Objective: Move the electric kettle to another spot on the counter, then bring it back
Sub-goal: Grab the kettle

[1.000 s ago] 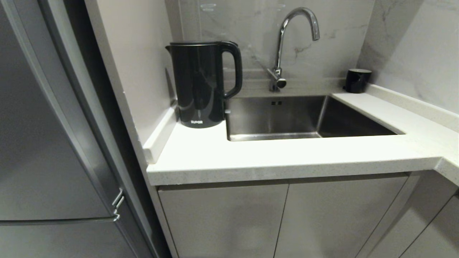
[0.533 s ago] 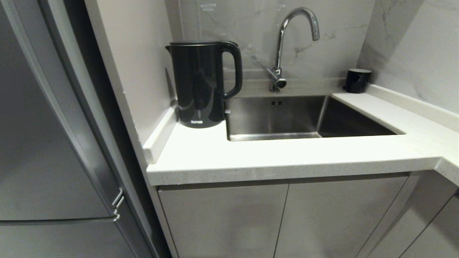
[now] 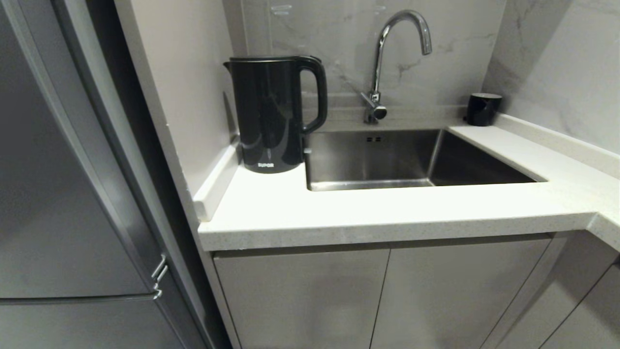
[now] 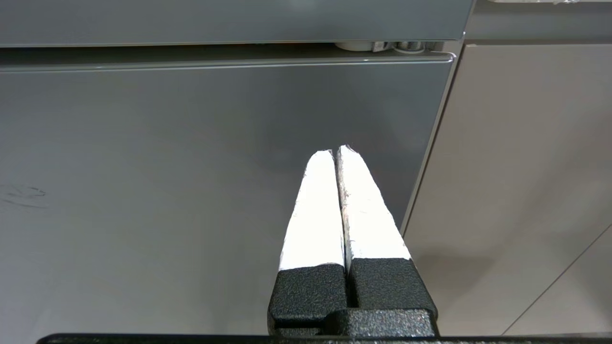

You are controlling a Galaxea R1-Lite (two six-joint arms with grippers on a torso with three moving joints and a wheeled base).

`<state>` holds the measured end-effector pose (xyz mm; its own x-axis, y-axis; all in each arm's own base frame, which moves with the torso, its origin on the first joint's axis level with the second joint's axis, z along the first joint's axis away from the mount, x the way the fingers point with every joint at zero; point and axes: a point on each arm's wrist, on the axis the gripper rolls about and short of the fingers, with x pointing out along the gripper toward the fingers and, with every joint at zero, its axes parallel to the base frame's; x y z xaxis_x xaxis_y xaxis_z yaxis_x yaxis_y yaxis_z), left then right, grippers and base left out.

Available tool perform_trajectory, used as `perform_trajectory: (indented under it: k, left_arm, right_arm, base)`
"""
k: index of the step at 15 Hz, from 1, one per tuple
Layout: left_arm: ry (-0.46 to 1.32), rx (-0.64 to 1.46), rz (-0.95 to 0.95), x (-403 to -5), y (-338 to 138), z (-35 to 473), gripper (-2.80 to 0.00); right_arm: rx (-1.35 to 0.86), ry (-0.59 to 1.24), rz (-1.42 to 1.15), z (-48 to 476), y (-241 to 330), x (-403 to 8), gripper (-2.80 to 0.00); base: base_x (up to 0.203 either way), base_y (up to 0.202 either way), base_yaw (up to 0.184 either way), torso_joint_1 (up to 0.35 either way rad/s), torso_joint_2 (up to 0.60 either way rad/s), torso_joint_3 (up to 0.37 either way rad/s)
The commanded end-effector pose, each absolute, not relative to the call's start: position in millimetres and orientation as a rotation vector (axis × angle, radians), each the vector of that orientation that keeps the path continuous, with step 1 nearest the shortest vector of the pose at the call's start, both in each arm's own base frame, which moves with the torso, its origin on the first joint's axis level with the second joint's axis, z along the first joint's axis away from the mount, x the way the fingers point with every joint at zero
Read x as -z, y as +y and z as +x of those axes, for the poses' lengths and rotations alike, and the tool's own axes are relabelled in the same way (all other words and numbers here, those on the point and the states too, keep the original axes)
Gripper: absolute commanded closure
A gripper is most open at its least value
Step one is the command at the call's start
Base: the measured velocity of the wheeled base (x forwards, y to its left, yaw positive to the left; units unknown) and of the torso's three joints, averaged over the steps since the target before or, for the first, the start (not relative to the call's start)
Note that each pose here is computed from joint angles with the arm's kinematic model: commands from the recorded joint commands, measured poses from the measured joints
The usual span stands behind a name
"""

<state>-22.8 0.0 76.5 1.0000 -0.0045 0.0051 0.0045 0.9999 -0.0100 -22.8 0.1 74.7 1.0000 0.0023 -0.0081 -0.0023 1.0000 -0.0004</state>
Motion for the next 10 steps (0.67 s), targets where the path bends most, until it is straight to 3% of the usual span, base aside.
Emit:
perform_trajectory:
  k: [1, 4, 10]
  left_arm:
    - [-0.006, 0.005, -0.011, -76.6, 0.0, -22.8, 0.0]
    - [-0.006, 0.005, -0.011, -76.6, 0.0, -22.8, 0.0]
    - [-0.006, 0.004, -0.011, -76.6, 0.0, -22.8, 0.0]
  right_arm:
    - [-0.003, 0.009, 0.0, -22.7, 0.1, -74.7, 0.0]
    - [-0.003, 0.009, -0.001, -22.7, 0.1, -74.7, 0.0]
    - [-0.003, 0.009, 0.0, -22.7, 0.1, -74.7, 0.0]
  base:
    - [0.0, 0.0, 0.0, 0.0, 0.0, 0.0]
    - [0.0, 0.0, 0.0, 0.002, -0.03, -0.038]
    - [0.0, 0.0, 0.0, 0.025, -0.39, -0.344]
